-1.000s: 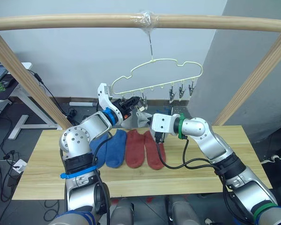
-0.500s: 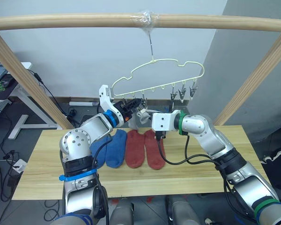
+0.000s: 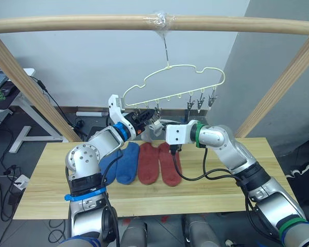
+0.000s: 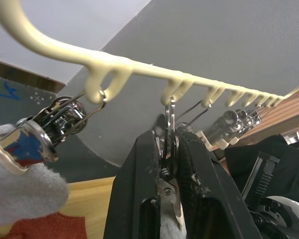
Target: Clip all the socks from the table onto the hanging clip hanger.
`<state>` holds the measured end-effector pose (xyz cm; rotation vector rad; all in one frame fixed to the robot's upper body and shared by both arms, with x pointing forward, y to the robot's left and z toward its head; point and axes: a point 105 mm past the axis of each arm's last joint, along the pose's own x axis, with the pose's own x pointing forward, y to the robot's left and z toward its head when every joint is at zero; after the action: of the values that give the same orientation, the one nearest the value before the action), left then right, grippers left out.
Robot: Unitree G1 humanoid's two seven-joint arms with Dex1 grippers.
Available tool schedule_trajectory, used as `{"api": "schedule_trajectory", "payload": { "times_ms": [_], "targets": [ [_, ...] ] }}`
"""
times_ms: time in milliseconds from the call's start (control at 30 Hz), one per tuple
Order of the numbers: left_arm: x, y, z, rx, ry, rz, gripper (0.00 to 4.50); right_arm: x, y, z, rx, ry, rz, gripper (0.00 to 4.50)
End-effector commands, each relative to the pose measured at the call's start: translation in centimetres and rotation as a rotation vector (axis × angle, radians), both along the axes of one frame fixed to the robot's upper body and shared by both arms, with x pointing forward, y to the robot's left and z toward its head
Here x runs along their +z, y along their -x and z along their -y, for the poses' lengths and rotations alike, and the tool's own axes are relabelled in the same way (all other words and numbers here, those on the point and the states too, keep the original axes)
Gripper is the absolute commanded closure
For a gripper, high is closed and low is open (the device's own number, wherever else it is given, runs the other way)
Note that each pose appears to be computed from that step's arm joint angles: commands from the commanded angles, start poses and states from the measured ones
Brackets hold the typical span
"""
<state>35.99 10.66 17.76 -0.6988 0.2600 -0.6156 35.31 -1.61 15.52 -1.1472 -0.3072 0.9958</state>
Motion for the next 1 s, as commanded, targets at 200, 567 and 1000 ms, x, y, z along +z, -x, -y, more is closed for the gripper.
{"api": "schedule_trajectory", "payload": {
  "times_ms": [200,567,1000],
  "targets": [
    [1.8,1.3,0.1,-0.056,0.033,0.074,2.19,1.4,0.0,-0.4,0.023,-0.037,0.041,4.5],
    [2.5,4.2,-3.3,-0.051,-0.061,0.103,0.01,1.4,-0.1,-1.6,0.029,-0.188,-0.113,4.5],
    [0.5,6.9,-3.7,-0.023,-0.394,0.25,0.0,-1.9,0.5,-0.5,-0.077,-0.439,-0.614,0.57]
  ]
}}
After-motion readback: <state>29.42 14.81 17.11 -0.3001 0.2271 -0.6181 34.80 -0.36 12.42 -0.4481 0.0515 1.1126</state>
